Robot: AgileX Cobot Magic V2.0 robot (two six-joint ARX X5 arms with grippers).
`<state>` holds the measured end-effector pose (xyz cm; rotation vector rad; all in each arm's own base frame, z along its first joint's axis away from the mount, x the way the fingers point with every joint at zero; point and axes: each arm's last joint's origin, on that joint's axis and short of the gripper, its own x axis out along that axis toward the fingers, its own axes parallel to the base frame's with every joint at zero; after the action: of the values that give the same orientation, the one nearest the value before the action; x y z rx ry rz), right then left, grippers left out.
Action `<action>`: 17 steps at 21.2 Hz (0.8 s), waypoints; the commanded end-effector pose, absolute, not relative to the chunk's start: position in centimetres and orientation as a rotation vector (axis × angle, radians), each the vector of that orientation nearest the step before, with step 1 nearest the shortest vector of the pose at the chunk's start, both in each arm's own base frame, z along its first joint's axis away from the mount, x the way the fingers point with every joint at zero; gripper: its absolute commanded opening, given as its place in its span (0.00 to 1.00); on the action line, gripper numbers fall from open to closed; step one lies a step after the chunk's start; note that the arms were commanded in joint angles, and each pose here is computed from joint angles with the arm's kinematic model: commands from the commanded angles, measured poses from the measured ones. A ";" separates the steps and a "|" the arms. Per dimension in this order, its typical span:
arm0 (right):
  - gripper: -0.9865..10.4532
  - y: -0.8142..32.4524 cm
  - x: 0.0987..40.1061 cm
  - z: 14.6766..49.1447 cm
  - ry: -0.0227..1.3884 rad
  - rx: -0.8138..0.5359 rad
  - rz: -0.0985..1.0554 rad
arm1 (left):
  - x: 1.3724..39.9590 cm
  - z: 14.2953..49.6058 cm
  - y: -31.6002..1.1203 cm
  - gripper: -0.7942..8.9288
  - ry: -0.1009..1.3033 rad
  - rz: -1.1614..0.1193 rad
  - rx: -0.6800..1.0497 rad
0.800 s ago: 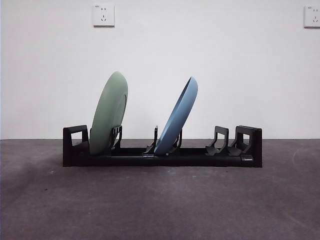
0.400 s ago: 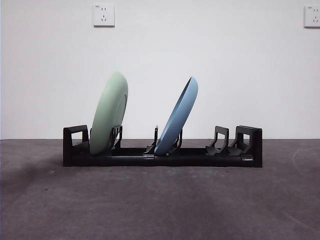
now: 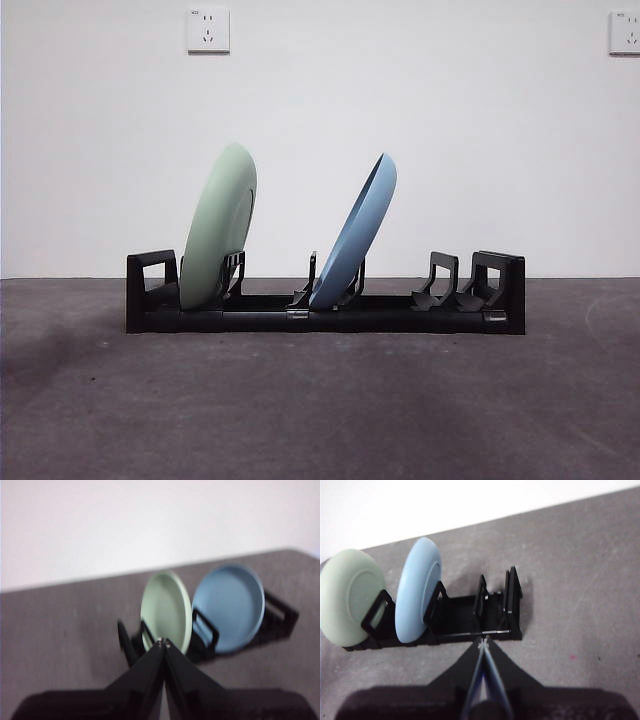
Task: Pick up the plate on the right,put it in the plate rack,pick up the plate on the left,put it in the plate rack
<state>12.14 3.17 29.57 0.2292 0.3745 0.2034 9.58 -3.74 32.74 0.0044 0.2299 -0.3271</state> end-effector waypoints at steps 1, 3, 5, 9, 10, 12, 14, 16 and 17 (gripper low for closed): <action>0.09 3.2 12.2 29.2 0.393 0.245 0.190 | 9.9 31.9 -3.8 0.08 0.304 -0.322 0.007; 0.09 3.1 12.3 29.1 0.401 0.240 0.168 | 10.1 31.5 -3.9 0.08 0.351 -0.321 0.017; 0.09 3.1 12.3 29.1 0.396 0.234 0.138 | 10.3 31.1 -4.0 0.08 0.388 -0.319 0.025; 0.09 3.1 12.3 29.1 0.396 0.235 0.139 | 10.6 30.7 -4.1 0.08 0.441 -0.315 0.038; 0.09 3.1 12.3 29.1 0.396 0.234 0.138 | 10.6 30.6 -4.1 0.08 0.449 -0.315 0.039; 0.09 3.1 12.3 29.1 0.396 0.234 0.137 | 9.9 30.7 -3.8 0.08 0.435 -0.317 0.069; 0.09 3.0 12.3 29.1 0.394 0.235 0.138 | 9.0 31.0 -3.2 0.08 0.354 -0.307 0.074; 0.09 3.0 12.3 29.1 0.395 0.235 0.139 | 8.6 30.6 -2.5 0.08 0.212 -0.250 0.068; 0.09 3.0 12.3 29.1 0.395 0.235 0.138 | 8.6 30.0 -2.1 0.08 0.153 -0.212 0.058</action>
<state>12.27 3.04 29.29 0.2298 0.3946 0.1421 8.27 -2.10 30.75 0.0321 0.1380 -0.2193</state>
